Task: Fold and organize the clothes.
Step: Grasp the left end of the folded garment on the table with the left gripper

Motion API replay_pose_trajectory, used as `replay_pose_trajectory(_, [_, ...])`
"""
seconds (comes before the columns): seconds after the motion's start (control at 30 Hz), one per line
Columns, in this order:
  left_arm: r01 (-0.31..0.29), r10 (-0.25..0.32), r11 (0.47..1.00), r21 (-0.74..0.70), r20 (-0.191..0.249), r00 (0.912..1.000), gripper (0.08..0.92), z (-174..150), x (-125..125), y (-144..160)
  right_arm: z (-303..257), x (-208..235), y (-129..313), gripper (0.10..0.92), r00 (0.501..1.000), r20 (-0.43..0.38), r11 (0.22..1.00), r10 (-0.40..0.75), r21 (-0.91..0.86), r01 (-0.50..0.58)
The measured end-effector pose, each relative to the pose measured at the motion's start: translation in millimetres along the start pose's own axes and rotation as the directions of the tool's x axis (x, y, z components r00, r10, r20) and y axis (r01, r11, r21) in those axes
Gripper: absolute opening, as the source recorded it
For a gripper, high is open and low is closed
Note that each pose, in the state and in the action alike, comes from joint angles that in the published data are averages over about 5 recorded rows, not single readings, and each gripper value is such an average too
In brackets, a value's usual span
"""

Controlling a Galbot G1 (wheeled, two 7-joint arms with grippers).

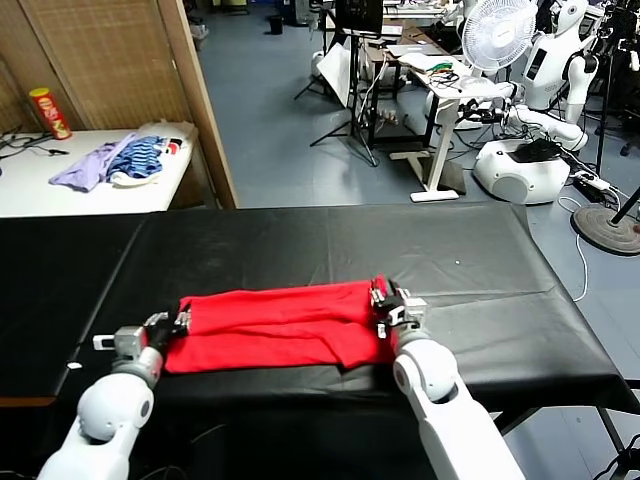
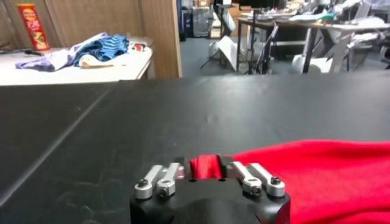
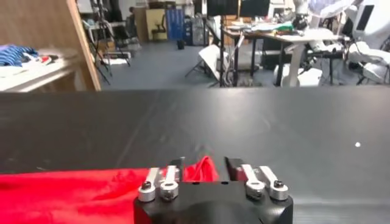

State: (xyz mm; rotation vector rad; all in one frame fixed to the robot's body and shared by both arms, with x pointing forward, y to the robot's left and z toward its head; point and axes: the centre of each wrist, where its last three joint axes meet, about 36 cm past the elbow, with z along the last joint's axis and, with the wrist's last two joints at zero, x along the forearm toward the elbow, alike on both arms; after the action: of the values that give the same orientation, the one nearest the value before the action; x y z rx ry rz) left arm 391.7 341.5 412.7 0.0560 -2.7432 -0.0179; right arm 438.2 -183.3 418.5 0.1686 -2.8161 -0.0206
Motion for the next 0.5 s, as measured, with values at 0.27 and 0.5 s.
replay_pose_trajectory(0.27, [-0.045,0.045,0.994,0.1,0.006,0.999,0.795,-5,25,-2,-7,36,-6,0.798,0.999,0.043,1.0,-0.018,0.001,0.018])
replay_pose_trajectory(0.5, [-0.031,0.036,0.991,0.127,-0.04,0.9985,0.798,21,37,-7,-9,52,-3,0.798,0.998,0.058,0.999,-0.033,-0.002,0.034])
